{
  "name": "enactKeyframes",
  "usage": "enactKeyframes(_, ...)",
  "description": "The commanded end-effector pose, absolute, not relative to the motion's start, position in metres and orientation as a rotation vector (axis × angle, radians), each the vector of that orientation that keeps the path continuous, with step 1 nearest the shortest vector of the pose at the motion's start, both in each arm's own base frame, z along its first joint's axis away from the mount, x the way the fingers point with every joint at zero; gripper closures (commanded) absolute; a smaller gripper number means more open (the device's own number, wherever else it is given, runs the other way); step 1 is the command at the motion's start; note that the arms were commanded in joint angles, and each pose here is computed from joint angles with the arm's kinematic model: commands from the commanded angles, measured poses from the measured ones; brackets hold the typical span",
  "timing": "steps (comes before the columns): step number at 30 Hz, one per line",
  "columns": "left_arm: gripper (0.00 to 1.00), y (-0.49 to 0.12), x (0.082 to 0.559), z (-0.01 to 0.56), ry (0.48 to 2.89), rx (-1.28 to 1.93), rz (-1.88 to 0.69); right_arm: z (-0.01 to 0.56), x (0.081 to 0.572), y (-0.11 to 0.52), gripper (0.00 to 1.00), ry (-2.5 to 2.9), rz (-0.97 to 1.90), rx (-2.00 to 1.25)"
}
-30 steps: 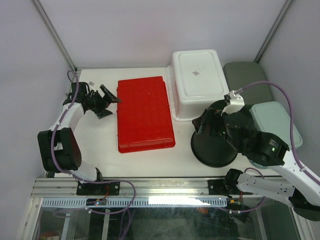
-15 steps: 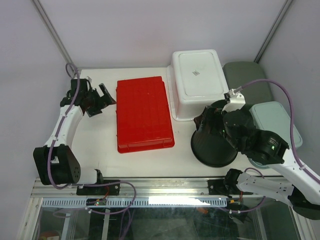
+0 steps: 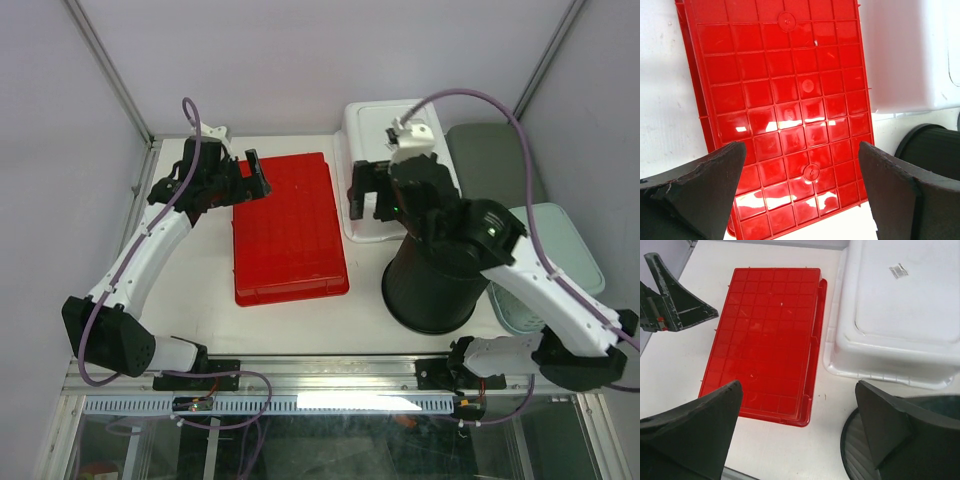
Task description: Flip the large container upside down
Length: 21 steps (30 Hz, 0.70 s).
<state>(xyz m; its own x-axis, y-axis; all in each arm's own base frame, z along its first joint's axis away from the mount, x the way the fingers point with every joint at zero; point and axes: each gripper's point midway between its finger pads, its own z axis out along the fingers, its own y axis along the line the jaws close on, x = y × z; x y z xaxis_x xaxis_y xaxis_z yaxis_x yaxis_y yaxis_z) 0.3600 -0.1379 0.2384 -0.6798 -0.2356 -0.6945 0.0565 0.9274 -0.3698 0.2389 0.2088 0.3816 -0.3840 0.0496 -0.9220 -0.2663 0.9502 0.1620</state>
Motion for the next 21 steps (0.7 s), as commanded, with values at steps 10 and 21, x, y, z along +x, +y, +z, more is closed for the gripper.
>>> enactKeyframes(10,0.01,-0.127,0.364,0.289,2.050,-0.120,-0.444,0.401,0.256,0.238,0.00,1.907,0.336,-0.231)
enactKeyframes(21,0.01,-0.123,0.355,0.333,1.860,-0.091,-0.478,0.421,0.251,0.223,0.00,1.800,0.408,-0.147)
